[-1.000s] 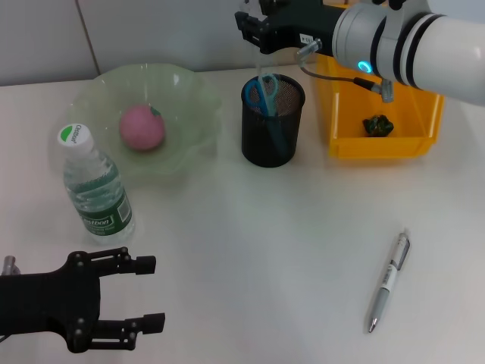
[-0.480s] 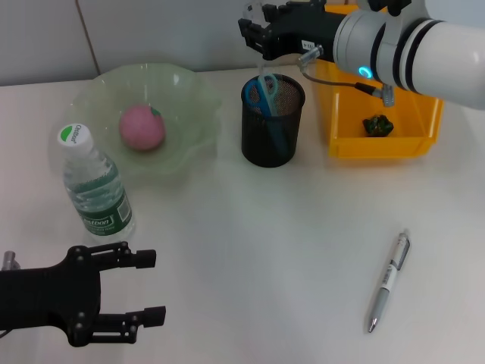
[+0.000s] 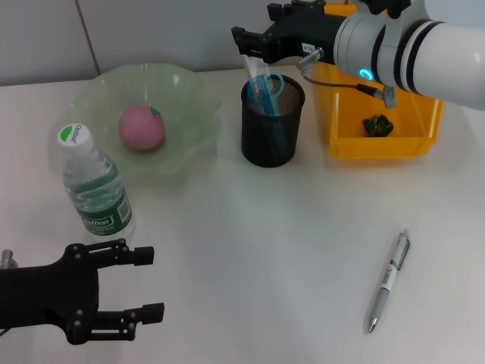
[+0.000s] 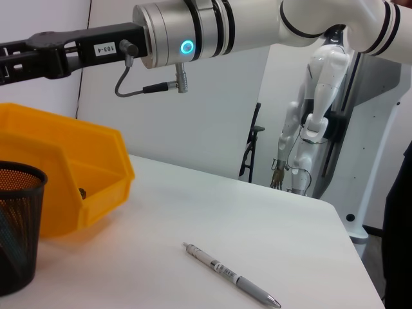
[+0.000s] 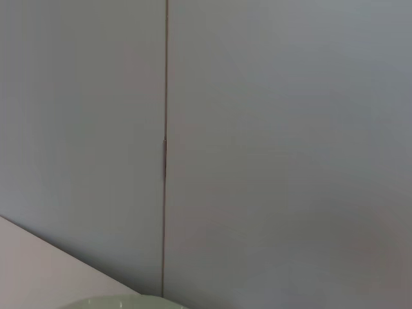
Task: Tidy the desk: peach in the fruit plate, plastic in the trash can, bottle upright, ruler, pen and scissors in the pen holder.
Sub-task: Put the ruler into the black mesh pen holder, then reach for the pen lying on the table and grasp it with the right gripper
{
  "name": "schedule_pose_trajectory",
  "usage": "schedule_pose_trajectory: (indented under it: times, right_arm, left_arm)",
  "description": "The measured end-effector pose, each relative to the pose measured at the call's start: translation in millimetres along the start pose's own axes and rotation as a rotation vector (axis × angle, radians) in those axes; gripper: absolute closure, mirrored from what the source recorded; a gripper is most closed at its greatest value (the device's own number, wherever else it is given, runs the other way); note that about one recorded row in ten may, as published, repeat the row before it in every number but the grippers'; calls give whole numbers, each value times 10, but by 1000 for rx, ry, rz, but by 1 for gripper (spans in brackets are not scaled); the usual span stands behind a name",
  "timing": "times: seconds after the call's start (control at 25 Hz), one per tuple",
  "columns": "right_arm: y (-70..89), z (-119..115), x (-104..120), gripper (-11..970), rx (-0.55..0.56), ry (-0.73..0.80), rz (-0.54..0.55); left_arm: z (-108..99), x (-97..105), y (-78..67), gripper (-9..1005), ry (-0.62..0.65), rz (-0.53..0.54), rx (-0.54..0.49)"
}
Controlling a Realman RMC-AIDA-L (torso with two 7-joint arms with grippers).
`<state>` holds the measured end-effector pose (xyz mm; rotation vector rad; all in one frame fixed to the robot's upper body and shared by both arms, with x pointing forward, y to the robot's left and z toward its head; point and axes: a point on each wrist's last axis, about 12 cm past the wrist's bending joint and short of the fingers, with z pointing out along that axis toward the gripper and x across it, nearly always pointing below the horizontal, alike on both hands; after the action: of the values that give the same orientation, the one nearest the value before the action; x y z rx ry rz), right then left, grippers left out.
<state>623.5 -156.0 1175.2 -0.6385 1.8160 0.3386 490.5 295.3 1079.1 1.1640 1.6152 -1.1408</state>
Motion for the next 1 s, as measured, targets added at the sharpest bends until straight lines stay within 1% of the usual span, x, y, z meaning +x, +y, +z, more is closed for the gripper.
schedule_pose_trajectory:
  times: [0.24, 0.4, 0.56, 0.68, 0.8, 0.92, 1.0]
  right_arm:
    - [-12, -21, -37, 288, 4, -15, 5]
    - [-23, -98, -74, 289, 8, -56, 54]
    - [-71, -214, -146, 290, -5, -84, 103]
    - [-115, -327, -198, 290, -54, -83, 166]
    - [-191, -473, -265, 291, -122, -93, 232]
    - [-257, -629, -318, 292, -204, -79, 239]
    - [-283, -714, -360, 292, -257, -52, 207]
  left_arm:
    - [-7, 4, -2, 214, -1, -1, -4]
    - [-8, 8, -6, 215, -2, -2, -4]
    - [-7, 8, -6, 216, -2, -2, -4]
    - [0, -5, 2, 217, -5, 2, -2]
    - [3, -9, 3, 217, -5, 4, 0]
    - [6, -16, 5, 218, -6, 5, 3]
    - [10, -26, 3, 218, -10, 3, 10]
